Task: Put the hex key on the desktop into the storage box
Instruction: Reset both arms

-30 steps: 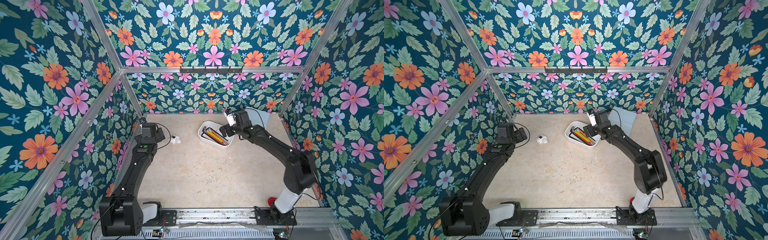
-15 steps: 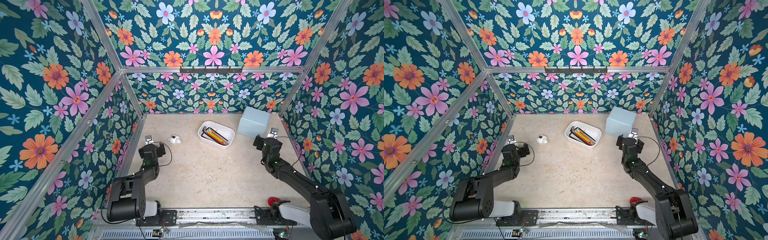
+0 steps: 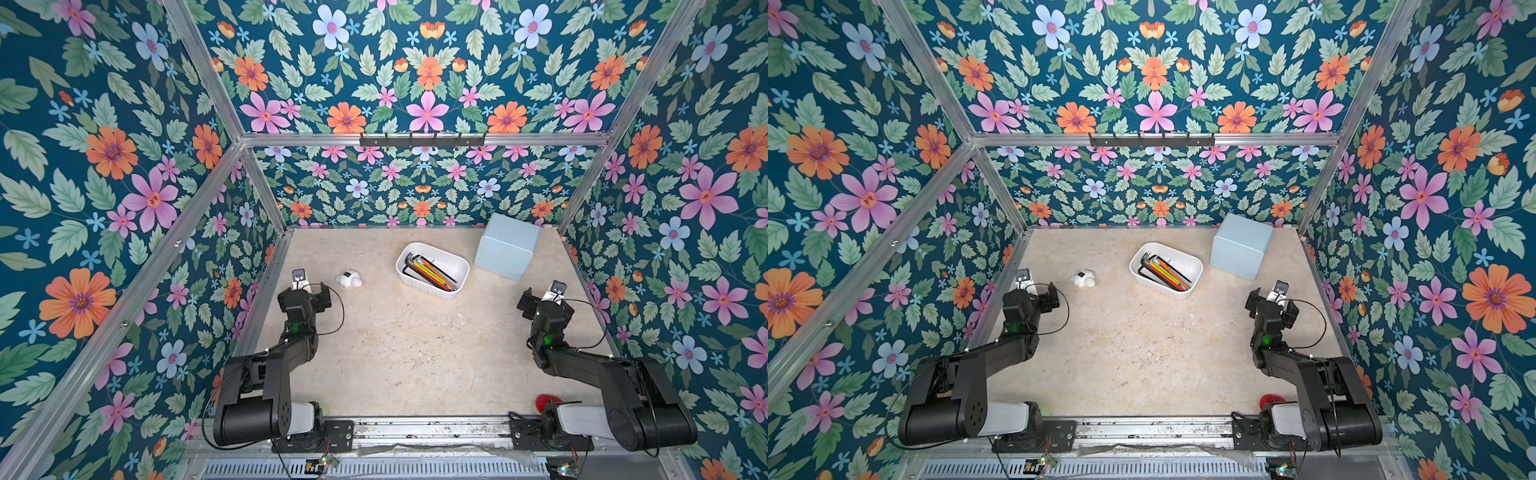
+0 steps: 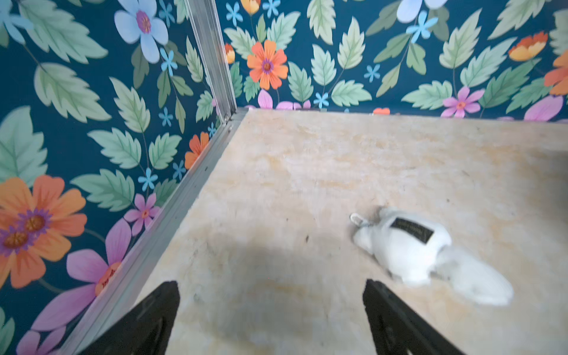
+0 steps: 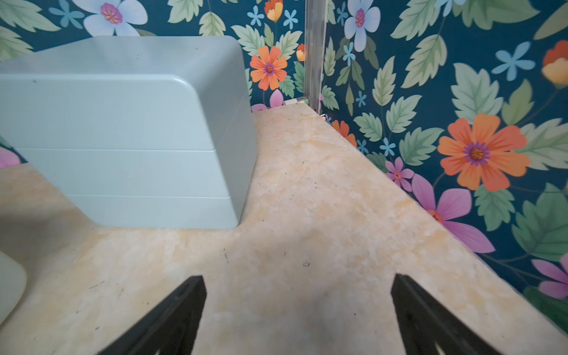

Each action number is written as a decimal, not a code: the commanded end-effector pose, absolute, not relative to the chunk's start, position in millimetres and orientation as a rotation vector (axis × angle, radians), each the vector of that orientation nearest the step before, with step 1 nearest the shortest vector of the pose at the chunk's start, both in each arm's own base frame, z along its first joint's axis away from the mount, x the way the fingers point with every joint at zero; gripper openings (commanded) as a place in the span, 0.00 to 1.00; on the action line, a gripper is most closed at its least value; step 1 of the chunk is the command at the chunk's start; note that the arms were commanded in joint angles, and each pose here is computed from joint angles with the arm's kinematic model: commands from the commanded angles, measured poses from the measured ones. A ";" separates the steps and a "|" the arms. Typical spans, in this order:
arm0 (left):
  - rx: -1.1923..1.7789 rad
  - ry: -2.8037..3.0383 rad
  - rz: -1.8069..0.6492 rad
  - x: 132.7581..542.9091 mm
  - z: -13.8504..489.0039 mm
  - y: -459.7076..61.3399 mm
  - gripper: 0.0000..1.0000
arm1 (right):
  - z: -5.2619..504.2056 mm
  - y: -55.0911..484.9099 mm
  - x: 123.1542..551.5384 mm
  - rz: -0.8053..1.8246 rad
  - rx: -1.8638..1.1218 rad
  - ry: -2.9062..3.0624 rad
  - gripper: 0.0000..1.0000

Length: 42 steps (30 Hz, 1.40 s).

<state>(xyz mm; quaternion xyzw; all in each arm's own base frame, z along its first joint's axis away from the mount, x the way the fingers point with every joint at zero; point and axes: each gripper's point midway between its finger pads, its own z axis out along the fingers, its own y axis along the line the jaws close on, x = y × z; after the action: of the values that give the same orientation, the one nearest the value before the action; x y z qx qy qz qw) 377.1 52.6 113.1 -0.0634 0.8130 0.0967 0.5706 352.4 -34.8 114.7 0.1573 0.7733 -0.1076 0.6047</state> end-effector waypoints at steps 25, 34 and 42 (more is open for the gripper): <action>-0.176 1.828 0.205 383.3 121.3 61.0 1.00 | 138.9 -36.5 347.9 -0.043 0.315 1.595 0.99; -0.033 1.823 0.121 382.8 122.9 38.1 0.99 | 137.9 -35.9 348.2 -0.042 0.314 1.601 0.99; 0.021 1.818 0.085 381.7 125.4 29.6 1.00 | 137.9 -35.9 348.2 -0.041 0.313 1.601 0.99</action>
<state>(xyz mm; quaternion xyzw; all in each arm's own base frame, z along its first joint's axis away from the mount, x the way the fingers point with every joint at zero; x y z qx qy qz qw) 378.2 35.4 115.0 -0.0111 0.7996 0.0444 0.5988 347.6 -36.9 130.8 0.1442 0.7241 -0.0202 0.6741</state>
